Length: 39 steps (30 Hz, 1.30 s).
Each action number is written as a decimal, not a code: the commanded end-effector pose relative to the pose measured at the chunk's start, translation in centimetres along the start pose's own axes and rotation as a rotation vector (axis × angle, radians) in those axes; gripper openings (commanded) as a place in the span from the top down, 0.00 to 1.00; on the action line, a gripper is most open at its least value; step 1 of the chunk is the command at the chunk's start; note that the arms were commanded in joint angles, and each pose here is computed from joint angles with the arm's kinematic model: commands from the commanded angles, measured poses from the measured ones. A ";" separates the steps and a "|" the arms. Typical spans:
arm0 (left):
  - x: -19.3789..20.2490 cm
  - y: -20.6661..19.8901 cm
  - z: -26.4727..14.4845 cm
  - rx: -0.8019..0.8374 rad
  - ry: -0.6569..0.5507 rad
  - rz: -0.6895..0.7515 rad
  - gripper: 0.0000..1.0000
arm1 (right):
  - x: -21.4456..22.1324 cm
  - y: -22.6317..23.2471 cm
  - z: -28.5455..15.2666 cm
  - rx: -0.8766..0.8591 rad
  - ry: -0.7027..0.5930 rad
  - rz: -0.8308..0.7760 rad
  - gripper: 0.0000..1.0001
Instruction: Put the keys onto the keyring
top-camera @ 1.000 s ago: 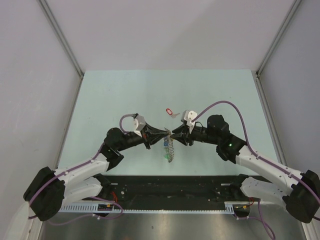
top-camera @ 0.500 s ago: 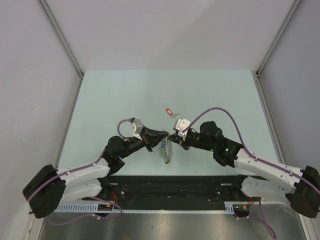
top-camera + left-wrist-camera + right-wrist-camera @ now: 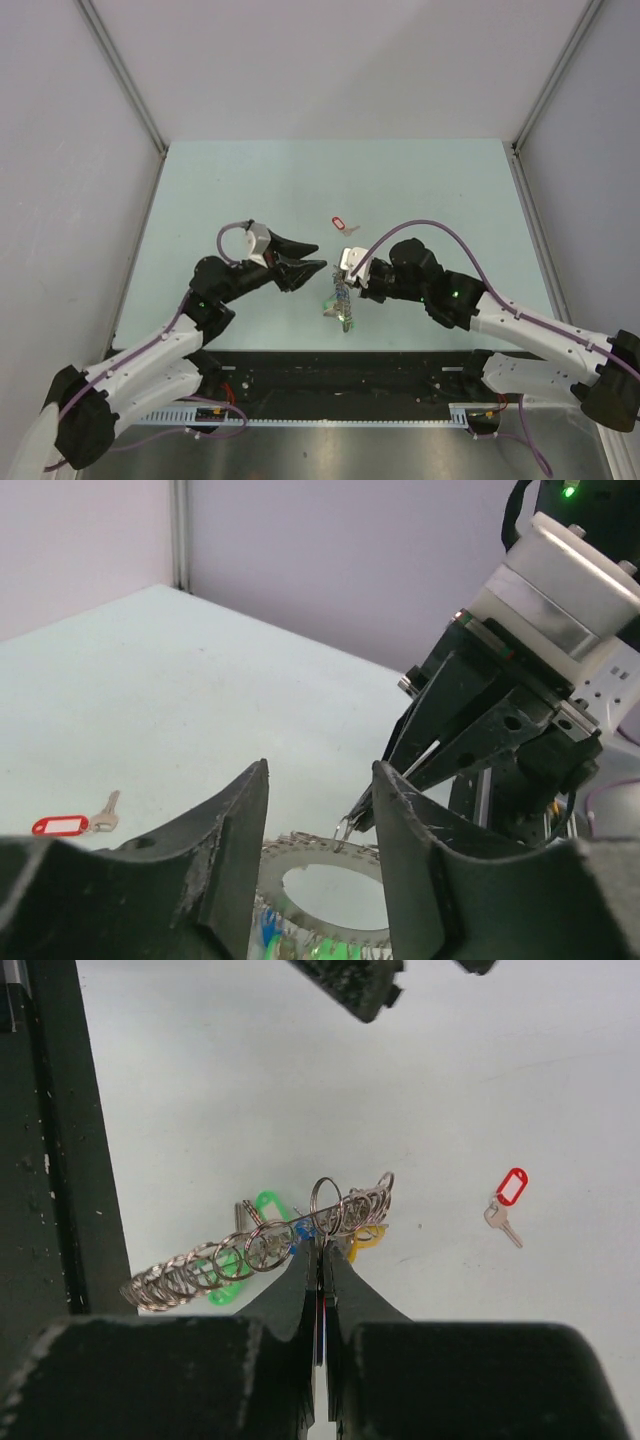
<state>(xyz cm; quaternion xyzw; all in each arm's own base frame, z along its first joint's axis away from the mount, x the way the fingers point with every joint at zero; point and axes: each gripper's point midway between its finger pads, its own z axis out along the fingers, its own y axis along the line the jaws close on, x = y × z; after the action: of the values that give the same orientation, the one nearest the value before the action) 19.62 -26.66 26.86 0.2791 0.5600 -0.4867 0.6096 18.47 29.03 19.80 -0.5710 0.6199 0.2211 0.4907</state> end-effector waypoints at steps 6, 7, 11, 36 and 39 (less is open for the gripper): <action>2.9 -2.0 0.1 0.288 0.432 0.003 0.44 | -4.5 0.0 -1.3 -0.030 -0.069 -0.093 1.00; 3.8 -1.9 -0.3 0.304 0.482 0.016 0.44 | -4.5 0.0 -1.4 -0.030 -0.068 -0.095 1.00; 3.4 -1.9 0.2 0.379 0.541 0.063 0.43 | -4.9 0.2 -1.7 -0.024 -0.069 -0.106 1.00; 7.1 -3.9 0.5 0.547 0.729 0.021 0.95 | -5.4 0.8 -1.6 -0.025 -0.071 -0.117 1.00; 6.7 -3.9 0.9 0.525 0.701 0.022 0.99 | -5.1 0.7 -1.7 -0.015 -0.058 -0.111 1.00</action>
<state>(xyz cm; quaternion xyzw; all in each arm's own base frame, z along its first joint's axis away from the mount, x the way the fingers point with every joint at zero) 16.37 -30.34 19.50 0.5760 0.6116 -0.4637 0.2814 15.96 29.36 20.35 -0.6202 0.5975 0.2089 0.4633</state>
